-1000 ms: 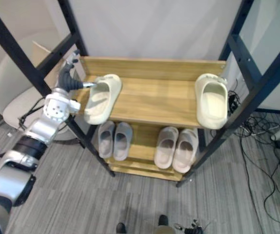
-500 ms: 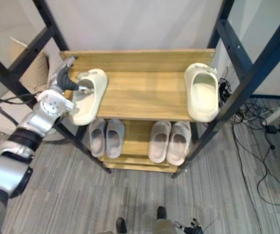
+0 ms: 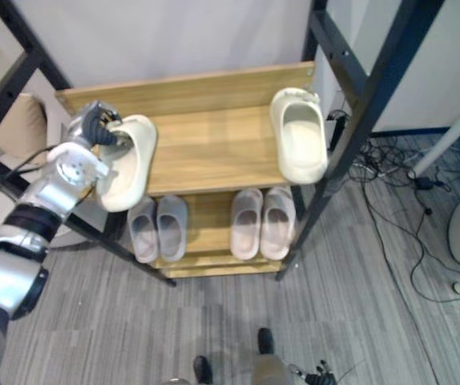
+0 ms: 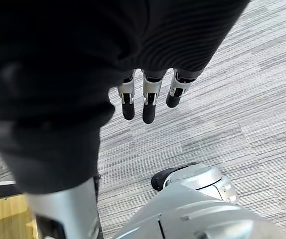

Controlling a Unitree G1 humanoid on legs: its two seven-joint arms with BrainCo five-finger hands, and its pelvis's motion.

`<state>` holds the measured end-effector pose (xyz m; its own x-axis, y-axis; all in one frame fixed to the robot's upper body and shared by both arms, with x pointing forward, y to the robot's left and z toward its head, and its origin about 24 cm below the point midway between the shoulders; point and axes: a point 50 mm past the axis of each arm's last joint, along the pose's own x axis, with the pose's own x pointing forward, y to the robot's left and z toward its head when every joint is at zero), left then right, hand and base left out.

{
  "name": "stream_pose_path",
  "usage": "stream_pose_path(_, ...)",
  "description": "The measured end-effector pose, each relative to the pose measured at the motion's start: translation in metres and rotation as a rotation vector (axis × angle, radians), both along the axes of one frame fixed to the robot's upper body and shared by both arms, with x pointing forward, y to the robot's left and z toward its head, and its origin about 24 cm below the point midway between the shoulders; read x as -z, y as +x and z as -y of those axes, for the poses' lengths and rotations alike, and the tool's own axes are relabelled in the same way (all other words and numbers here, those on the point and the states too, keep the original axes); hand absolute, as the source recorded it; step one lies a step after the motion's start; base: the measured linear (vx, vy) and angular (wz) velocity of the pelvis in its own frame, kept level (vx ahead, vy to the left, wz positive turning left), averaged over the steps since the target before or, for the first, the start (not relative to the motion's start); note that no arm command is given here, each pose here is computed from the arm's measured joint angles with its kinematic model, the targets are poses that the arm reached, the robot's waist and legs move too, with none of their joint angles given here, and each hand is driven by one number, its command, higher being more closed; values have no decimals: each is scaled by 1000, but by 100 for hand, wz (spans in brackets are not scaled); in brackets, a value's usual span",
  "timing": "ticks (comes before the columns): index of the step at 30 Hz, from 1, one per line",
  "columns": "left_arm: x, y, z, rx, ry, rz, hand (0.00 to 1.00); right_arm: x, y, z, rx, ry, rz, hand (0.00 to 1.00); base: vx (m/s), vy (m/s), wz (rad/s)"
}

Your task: Organize the slippers on the shoe rack

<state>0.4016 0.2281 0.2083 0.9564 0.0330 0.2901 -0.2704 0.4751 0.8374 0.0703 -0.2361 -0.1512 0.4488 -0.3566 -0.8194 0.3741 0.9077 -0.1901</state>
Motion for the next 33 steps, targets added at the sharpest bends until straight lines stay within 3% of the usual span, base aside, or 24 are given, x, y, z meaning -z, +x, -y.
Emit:
stream_pose_path(11, -7, 0, 62, 164, -80, 110, 100, -3, 16, 0, -54, -28, 22, 0, 3, -4, 0)
stream_pose_path(24, -24, 2, 84, 188, -135, 187, 100, -8, 24, 0, -40, -39, 61, 0, -19, 8, -26)
stream_pose_path(33, -45, 4, 80, 146, -192, 247, 100, -10, 26, 0, 3, -39, 92, 0, 1, 21, -27)
